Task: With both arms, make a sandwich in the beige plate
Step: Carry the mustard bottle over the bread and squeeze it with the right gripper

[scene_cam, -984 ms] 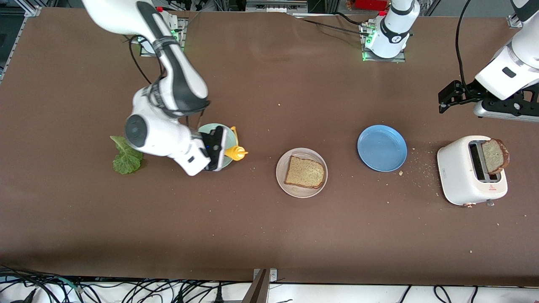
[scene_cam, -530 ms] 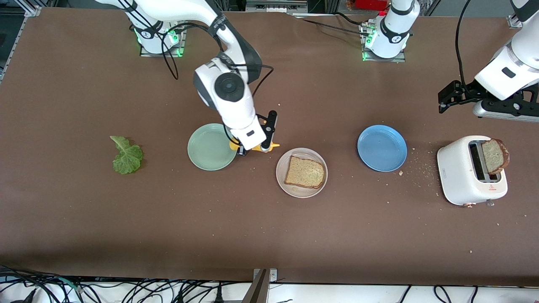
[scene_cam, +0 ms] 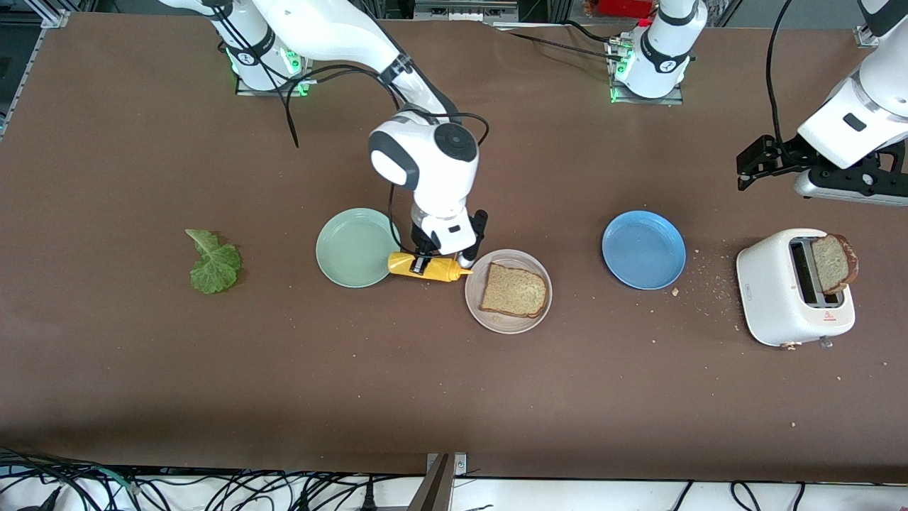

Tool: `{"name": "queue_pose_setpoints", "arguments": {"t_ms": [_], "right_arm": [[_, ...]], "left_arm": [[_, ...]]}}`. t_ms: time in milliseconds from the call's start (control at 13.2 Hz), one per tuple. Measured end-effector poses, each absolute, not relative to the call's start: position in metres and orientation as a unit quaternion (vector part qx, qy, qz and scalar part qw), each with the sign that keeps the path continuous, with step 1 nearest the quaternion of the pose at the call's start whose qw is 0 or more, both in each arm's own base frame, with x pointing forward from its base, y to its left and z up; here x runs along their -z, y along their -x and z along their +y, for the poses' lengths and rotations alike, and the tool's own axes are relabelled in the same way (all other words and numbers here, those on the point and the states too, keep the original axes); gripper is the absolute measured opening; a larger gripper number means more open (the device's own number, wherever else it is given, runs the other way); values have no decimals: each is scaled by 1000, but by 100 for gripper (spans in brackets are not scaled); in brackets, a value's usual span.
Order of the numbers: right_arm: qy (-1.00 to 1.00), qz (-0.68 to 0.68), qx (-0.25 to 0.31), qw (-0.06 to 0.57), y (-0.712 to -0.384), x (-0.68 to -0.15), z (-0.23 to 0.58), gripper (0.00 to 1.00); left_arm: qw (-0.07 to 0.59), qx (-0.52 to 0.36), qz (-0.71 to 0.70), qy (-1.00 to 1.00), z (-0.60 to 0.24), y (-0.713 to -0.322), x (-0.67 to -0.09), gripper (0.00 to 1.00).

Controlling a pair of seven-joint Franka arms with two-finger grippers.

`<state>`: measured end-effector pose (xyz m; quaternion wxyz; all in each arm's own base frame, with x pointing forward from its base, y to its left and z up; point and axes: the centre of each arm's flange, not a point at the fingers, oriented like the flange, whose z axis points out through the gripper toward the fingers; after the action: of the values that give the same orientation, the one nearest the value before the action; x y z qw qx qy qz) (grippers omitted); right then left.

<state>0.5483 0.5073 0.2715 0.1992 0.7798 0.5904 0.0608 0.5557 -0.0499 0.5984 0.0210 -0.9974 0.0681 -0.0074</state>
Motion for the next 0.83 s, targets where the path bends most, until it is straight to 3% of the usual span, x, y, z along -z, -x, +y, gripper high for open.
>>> {"name": "queue_pose_setpoints", "arguments": {"t_ms": [454,833], "right_arm": [[-762,595,-69,248,-563,-245,510,5],[-732,617,-65,280,-555,-225,520,5]], "left_arm": [[21,7,68,997,-50,-556,-598,100],[21,7,68,997,-50,-556,-598,100]]}}
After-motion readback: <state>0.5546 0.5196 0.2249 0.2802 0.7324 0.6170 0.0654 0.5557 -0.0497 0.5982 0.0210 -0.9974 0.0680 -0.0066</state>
